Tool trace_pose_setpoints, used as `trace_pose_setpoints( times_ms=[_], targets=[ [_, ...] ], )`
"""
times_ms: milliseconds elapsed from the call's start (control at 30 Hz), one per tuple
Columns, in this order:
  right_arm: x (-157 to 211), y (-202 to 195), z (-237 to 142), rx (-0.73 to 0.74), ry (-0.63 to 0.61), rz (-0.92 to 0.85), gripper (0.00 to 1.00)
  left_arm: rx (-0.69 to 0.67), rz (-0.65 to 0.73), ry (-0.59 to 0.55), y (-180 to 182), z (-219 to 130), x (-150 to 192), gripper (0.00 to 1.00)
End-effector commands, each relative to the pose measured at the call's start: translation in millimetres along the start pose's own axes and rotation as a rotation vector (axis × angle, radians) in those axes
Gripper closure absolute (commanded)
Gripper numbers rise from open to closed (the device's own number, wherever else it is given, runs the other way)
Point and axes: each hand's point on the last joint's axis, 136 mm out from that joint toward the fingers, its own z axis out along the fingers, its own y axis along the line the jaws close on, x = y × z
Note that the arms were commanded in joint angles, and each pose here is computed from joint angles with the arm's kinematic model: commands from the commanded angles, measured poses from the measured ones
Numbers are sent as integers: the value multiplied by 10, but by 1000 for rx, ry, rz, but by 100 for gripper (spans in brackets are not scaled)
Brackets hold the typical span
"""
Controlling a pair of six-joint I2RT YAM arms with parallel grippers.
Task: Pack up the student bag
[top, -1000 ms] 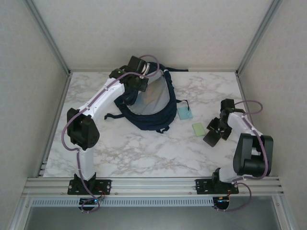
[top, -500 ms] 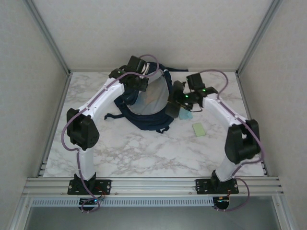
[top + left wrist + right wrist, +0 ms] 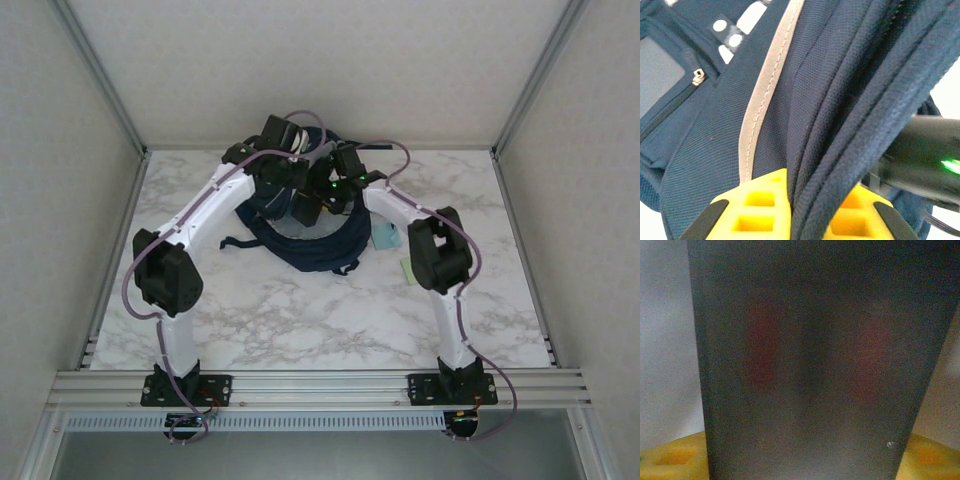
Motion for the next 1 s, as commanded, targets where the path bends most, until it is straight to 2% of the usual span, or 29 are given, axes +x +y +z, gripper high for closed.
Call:
trace_pose_setpoints(
  times_ms=[0,100,233,433,533,567,600,667,700,800,900,967],
  targets=[
    [-256,386,132,-72,-86,23,37,188,-84,-148,-391,-617,-383,100],
    [-232,497,309,-78,-55,35,27,246,-114,-149,-505,-672,-403,100],
    [-158,549,270,-65,-7,36,1,195,-135,-151,-420,-644,-412,100],
    [129,471,-292,11,42,-71,1,116,-158,-174,-244,-605,-451,100],
    [340,300,-620,70,89,-123,1,96,-165,-187,-196,-588,-454,100],
    [413,224,-726,92,105,-138,1,93,-170,-190,-185,-587,-452,97],
    [503,135,-849,116,118,-153,1,97,-175,-186,-189,-570,-437,86],
    [644,-38,-1081,155,123,-176,1,99,-184,-178,-193,-582,-411,51],
    [707,-134,-1206,181,117,-185,1,95,-192,-173,-178,-596,-391,39],
    [899,-468,-1499,272,99,-208,1,64,-212,-198,-67,-672,-327,16],
    [1007,-715,-1679,345,70,-212,1,4,-259,-237,198,-737,-202,9],
    [1014,-814,-1764,385,43,-211,1,-48,-315,-265,455,-724,-104,8]
  ],
)
